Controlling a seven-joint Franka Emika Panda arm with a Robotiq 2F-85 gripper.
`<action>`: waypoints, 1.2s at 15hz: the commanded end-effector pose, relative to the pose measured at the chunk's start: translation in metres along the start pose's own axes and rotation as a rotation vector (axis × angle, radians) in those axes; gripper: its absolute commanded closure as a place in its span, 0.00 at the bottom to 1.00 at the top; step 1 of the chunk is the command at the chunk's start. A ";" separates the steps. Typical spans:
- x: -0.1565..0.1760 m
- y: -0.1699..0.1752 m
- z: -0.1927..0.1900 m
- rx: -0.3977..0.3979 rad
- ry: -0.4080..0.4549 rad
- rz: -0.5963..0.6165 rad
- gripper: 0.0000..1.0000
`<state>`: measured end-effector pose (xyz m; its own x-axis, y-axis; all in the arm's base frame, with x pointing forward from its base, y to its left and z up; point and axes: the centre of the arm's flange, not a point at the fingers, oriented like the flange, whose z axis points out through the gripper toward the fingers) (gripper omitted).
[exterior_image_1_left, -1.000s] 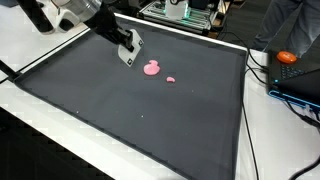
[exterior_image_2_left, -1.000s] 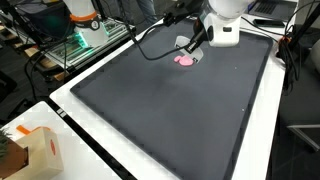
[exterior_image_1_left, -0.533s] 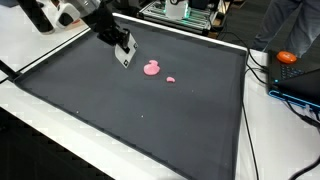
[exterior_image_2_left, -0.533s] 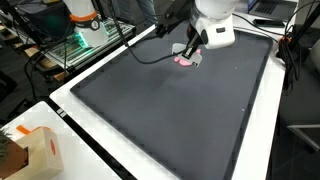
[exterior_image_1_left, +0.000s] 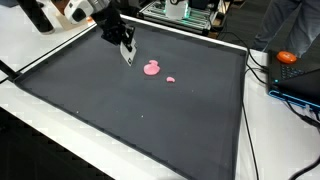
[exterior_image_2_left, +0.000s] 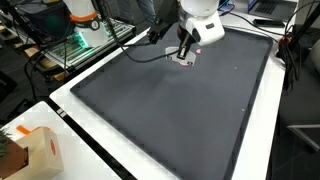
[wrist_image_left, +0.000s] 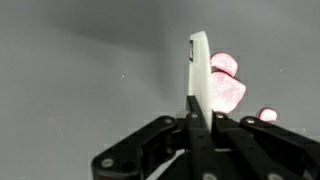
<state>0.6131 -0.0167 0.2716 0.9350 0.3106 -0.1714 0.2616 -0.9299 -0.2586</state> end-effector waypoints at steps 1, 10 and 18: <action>-0.027 -0.012 0.003 -0.023 0.015 -0.071 0.99; -0.030 -0.046 -0.003 -0.078 0.066 -0.162 0.99; -0.019 -0.092 -0.008 -0.125 0.049 -0.224 0.99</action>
<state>0.5831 0.0459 0.3017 0.8689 0.4902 -0.0684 0.4694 -0.8600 -0.2000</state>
